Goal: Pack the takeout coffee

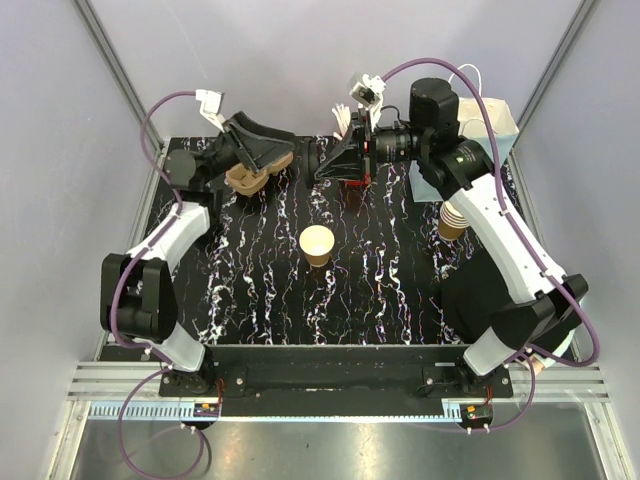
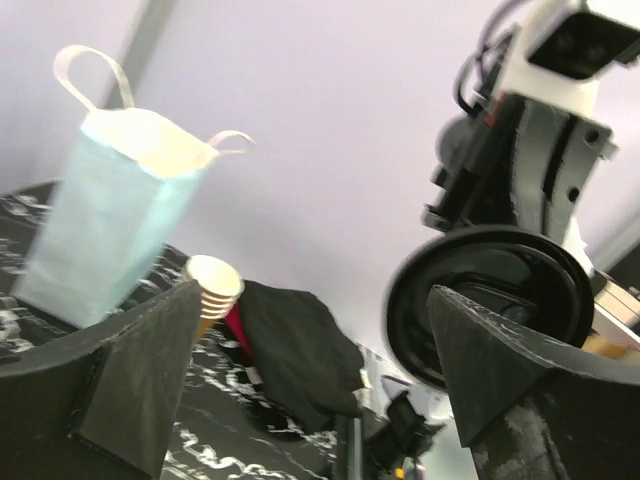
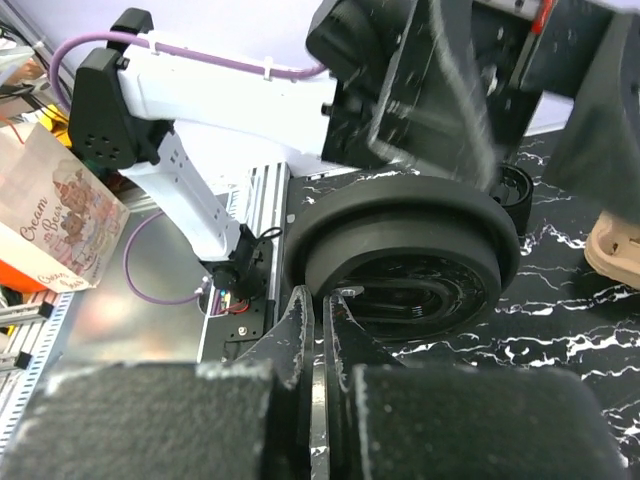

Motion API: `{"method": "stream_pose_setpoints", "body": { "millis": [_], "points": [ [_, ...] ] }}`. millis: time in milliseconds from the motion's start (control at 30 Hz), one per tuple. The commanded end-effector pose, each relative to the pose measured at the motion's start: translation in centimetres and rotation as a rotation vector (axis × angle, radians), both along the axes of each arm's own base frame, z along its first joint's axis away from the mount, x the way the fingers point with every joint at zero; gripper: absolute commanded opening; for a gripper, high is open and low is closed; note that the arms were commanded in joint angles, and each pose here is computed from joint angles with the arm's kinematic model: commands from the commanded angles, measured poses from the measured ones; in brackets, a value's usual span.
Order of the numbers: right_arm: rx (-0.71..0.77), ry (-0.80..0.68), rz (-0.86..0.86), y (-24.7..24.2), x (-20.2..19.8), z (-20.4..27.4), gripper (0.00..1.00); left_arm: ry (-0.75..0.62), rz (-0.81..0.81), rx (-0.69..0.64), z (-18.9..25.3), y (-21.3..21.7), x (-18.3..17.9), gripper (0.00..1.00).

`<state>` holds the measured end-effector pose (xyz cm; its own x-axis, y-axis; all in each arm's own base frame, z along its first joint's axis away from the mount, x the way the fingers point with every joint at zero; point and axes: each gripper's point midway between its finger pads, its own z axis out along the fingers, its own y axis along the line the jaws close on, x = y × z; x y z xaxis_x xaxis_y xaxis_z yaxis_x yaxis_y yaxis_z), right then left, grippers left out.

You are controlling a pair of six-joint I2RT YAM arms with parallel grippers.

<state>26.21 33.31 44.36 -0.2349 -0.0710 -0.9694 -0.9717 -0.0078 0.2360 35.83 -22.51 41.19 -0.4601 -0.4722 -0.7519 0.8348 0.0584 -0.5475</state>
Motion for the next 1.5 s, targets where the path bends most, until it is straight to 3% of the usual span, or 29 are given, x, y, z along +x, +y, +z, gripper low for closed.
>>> {"method": "stream_pose_setpoints", "body": {
  "millis": [0,133,200,233,267,300,400,567,667,867,1100,1467],
  "points": [
    [-0.006,-0.054,-0.03,-0.9,-1.1,0.8,0.0,-0.121,0.067,0.009,2.5,2.6,-0.7,0.99],
    [-0.077,-0.12,-0.105,-1.6,0.1,-0.7,0.0,-0.087,0.144,0.108,1.5,4.5,0.2,0.99],
    [-0.146,-0.101,-0.132,-2.1,0.5,-2.4,0.0,-0.142,0.21,0.197,0.5,5.0,0.9,0.99],
    [-0.189,-0.138,-0.169,-2.5,1.4,-3.2,0.0,-0.027,0.269,0.251,-0.7,5.5,1.6,0.99],
    [-0.213,-0.156,-0.182,-2.7,1.6,-3.1,0.0,-0.1,0.344,0.356,-1.8,6.2,2.4,0.99],
    [-0.3,-0.092,-0.184,-3.2,1.9,-5.5,0.0,-0.087,0.379,0.402,-2.5,6.6,2.6,0.99],
    [-0.461,-0.113,-0.225,-4.6,3.3,-8.6,0.0,-0.032,0.48,0.559,-6.1,8.4,2.6,0.99],
    [-0.749,-0.141,-0.259,-6.1,4.2,-13.6,0.0,-0.088,0.635,0.699,-8.4,11.1,2.2,0.99],
    [-0.933,-0.089,-0.198,-6.1,3.8,-18.2,0.0,-0.101,0.758,0.739,-8.8,13.1,1.8,0.99],
    [-1.106,-0.108,-0.12,-4.8,3.3,-22.2,0.0,-0.07,0.885,0.855,-9.4,16.6,1.0,0.99],
    [-1.192,-0.135,-0.021,-2.8,2.6,-23.7,0.0,-0.044,0.915,0.898,-9.9,18.7,-0.5,0.99],
    [-1.331,-0.183,0.054,-2.3,1.7,-26.3,0.0,0.015,0.974,0.829,-8.8,22.2,-1.8,0.99]
  ]
}}
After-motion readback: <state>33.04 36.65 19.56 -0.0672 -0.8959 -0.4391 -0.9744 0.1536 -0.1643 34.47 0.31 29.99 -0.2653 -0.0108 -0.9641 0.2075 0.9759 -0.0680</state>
